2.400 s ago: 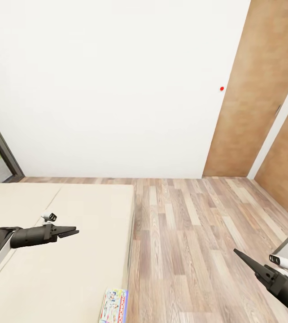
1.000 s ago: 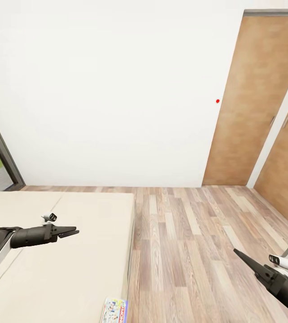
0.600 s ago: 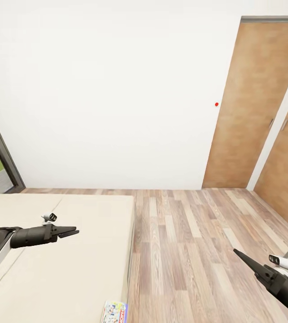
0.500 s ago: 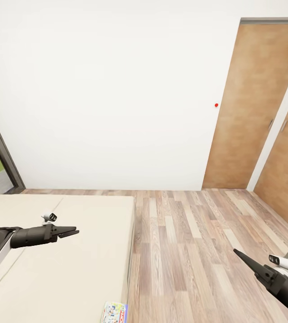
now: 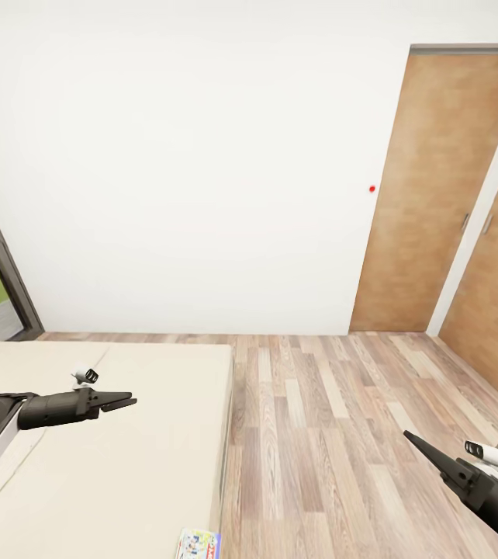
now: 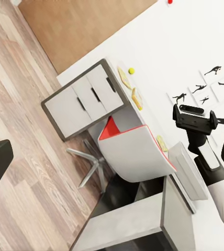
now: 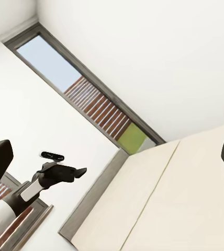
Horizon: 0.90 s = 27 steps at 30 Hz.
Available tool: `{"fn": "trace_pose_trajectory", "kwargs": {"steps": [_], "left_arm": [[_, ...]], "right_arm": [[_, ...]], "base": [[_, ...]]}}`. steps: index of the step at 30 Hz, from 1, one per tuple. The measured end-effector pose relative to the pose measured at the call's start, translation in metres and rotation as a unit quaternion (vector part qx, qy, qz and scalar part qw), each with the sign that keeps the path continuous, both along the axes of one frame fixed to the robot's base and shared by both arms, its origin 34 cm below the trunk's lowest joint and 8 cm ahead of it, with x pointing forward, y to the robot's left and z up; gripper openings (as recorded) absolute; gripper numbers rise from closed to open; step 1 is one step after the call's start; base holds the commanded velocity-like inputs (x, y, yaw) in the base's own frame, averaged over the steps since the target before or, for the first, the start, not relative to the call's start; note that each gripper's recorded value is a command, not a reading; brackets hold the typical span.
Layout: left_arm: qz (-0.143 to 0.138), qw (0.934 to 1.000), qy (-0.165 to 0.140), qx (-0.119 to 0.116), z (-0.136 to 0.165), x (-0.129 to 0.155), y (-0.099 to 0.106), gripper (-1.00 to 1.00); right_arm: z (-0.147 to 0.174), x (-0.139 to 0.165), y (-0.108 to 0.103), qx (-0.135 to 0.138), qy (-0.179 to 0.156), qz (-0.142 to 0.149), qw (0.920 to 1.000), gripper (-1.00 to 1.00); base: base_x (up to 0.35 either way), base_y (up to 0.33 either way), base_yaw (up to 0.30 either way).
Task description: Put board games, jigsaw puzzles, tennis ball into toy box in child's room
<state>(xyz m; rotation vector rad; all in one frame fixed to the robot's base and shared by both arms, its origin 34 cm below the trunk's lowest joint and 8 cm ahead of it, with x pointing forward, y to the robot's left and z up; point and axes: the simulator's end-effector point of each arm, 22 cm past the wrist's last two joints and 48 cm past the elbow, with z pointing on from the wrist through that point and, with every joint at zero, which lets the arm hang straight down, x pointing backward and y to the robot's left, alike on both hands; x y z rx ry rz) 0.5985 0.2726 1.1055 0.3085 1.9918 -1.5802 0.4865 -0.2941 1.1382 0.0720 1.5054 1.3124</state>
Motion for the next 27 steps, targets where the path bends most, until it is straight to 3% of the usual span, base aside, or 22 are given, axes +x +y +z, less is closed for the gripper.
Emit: {"fn": "trace_pose_trajectory", "kwargs": {"steps": [27], "left_arm": [[0.000, 0.9998, -0.022, 0.000, 0.021, -0.005, 0.000, 1.00]], "right_arm": [[0.015, -0.006, 0.000, -0.001, -0.020, -0.001, 0.9998, 1.00]], "base": [[0.000, 0.000, 0.000]]}}
